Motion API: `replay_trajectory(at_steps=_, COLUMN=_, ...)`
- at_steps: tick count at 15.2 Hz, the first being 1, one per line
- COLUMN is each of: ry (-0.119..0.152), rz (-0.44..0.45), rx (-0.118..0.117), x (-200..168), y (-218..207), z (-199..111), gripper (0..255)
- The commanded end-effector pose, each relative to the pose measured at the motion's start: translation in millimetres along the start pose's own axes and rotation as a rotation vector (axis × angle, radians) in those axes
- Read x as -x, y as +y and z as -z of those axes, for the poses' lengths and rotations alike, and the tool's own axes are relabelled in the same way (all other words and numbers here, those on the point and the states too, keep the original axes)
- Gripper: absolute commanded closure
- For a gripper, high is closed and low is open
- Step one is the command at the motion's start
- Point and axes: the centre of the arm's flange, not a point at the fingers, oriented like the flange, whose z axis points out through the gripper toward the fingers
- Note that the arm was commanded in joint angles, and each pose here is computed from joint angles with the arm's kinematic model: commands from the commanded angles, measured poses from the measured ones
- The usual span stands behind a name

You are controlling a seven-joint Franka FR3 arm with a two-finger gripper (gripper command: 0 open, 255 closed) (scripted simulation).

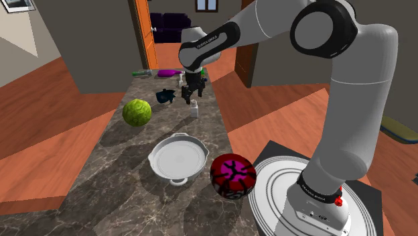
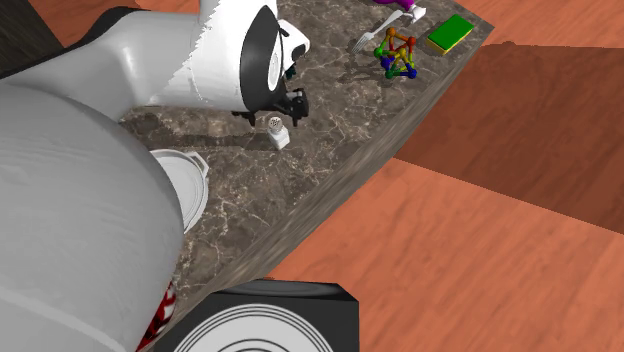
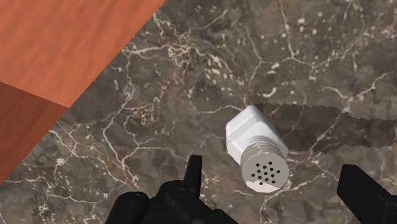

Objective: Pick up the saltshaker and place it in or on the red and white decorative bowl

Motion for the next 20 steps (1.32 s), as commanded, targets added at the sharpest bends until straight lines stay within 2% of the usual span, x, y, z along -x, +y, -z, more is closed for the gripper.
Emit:
replay_trajectory(at_steps=1, ry=0.0, rz=0.0, rx=0.0, x=-0.6, y=0.1, z=-14.0, gripper=0)
replay_trajectory(at_steps=9, ry=0.0, rz=0.0, rx=0.0, x=-0.6, y=0.1, z=-14.0, gripper=0)
replay_trajectory(at_steps=10, ry=0.0, rz=0.0, rx=0.0, x=-0.6, y=0.1, z=-14.0, gripper=255)
replay_trajectory(at_steps=20, ry=0.0, rz=0.0, rx=0.0, x=-0.6, y=0.2, z=-8.7, gripper=255)
